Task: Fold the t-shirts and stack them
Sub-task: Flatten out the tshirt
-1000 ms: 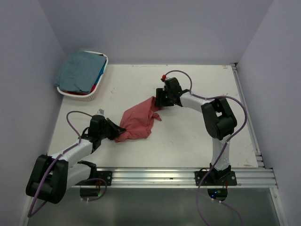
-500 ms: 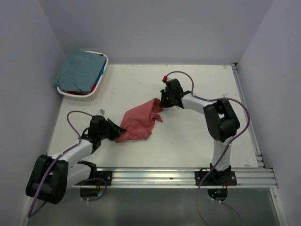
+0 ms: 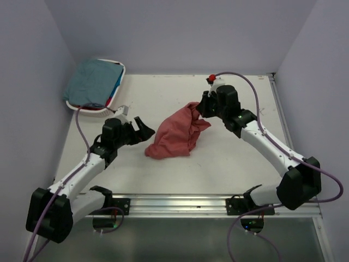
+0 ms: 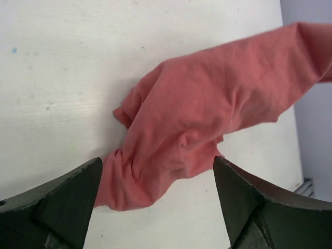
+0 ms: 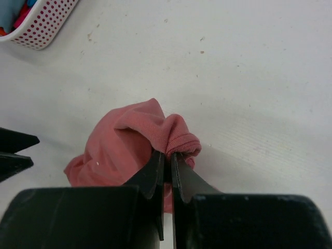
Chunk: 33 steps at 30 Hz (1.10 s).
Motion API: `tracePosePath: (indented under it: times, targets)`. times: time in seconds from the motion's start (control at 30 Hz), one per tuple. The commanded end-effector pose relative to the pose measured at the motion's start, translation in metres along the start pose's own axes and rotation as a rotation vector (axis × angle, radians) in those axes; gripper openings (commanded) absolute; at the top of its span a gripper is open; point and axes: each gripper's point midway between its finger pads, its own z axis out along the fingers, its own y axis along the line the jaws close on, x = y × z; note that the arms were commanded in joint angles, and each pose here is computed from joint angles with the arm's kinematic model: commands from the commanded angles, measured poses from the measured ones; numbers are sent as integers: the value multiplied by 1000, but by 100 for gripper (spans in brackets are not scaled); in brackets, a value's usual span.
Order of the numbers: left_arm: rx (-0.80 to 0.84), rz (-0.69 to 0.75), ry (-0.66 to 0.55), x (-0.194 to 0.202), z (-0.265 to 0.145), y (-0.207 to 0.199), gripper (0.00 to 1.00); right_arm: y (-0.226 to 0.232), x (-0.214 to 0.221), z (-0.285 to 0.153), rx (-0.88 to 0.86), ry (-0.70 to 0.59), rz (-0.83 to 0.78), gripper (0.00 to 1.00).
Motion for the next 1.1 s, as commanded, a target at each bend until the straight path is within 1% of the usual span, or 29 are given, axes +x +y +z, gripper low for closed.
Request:
tracePosePath:
  times: [0.0,0.03,0.07,0.1,0.13,0.17,0.2,0.23,0.3,0.33,0.37,0.4,0.43,0.47,0.5,0.63,0.7,0.8,0.9,1.0,1.03,1.07]
  targets:
    - [130,303,85,6,16,-51,91,-3,-8,-17,21,-8,-34,0]
    - [142,376,174,37,18,-66,90,-2,-12,-20,23,-16,-36,0]
    - [131,446,217,50,27,-72,90,-3,-13,-20,29,-19,-39,0]
    - [93,497,216,58,33,-73,90,-4,-13,-20,34,-18,-39,0]
    - [123,568,251,83,32,-90,89,-5,-12,-20,36,-9,-40,0]
    - [107,626,263,93,39,-93,89,-5,-11,-19,38,-3,-42,0]
    - [59,676,231,94,44,-92,89,-6,-7,-16,42,12,-43,0]
    - [81,736,244,114,41,-103,89,-7,-5,-15,44,19,-41,0]
    - [48,822,217,126,48,-105,89,-11,-1,-10,67,32,-38,0]
    - [68,857,227,141,45,-111,89,-12,-1,-9,71,37,-38,0]
    - [45,876,242,151,51,-105,89,-13,0,-8,73,42,-38,0]
    - [2,887,229,150,54,-99,88,-13,1,-7,76,47,-40,0]
    - [-42,905,247,159,59,-88,88,-13,2,-7,74,51,-41,0]
    - [-86,900,242,158,61,-81,86,-13,2,-7,71,53,-41,0]
    - [-141,906,211,153,64,-74,86,-13,3,-7,71,53,-43,0]
    - [-247,919,172,158,73,-59,85,-12,1,-11,65,44,-46,0]
    - [-268,912,138,156,76,-60,85,-11,1,-11,62,45,-47,0]
    - [-253,911,103,158,81,-69,85,-11,1,-11,62,45,-49,0]
    - [-201,902,70,162,85,-84,84,-11,1,-10,62,47,-50,0]
    - [-182,908,65,166,89,-89,73,-13,2,-10,69,46,-50,0]
    - [-190,918,71,169,92,-86,58,-13,3,-9,68,48,-52,0]
    - [-197,924,70,169,94,-85,49,-13,3,-9,71,49,-52,0]
